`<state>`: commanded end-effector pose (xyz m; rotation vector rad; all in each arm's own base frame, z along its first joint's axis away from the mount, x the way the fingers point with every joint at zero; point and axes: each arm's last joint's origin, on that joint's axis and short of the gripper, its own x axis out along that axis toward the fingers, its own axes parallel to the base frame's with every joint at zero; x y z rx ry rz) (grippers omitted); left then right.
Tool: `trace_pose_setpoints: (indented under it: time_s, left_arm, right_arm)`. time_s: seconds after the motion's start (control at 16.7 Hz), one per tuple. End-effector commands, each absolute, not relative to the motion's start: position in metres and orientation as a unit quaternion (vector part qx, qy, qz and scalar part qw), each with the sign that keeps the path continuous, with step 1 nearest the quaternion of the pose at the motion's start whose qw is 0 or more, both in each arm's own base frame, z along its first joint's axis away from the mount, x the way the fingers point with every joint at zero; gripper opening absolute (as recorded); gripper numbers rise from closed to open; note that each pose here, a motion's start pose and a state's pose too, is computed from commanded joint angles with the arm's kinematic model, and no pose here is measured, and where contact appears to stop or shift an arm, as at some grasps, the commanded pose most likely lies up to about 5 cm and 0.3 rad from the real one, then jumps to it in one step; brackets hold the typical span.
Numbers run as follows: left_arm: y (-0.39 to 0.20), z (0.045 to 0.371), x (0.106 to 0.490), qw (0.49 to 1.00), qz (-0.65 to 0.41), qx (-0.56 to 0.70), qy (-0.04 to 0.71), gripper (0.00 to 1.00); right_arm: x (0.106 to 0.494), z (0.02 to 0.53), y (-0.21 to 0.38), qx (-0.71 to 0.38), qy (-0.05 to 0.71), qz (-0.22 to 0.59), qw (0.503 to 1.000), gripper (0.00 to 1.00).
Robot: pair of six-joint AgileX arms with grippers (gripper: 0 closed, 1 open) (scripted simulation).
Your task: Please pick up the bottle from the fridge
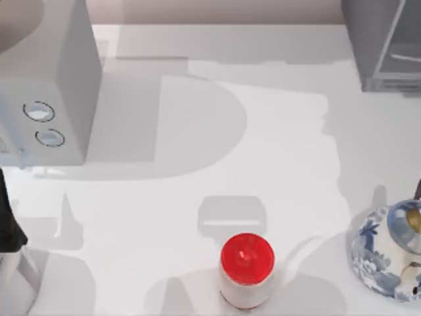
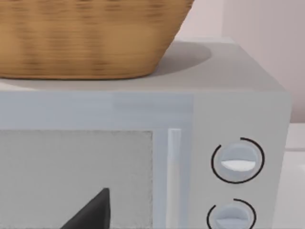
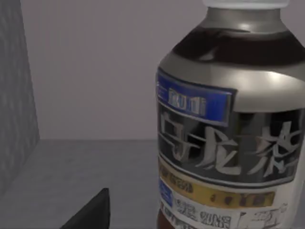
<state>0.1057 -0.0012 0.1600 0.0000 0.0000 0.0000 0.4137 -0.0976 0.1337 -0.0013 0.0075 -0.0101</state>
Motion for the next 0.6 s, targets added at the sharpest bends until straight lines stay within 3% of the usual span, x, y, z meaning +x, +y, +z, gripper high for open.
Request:
trace_pose_setpoints:
  time_s: [0.36, 0.6]
  left_arm:
    - [-0.001, 0.160, 0.106, 1.000, 0.000, 0.000, 0.000, 1.00]
    - [-0.001, 0.160, 0.106, 1.000, 0.000, 0.000, 0.000, 1.00]
  right_arm:
    - [0.462, 0.136, -0.097, -0.002, 0.000, -0.005, 1.000, 1.00]
    - [0.466, 0.135, -0.097, -0.001, 0.001, -0.005, 1.000, 1.00]
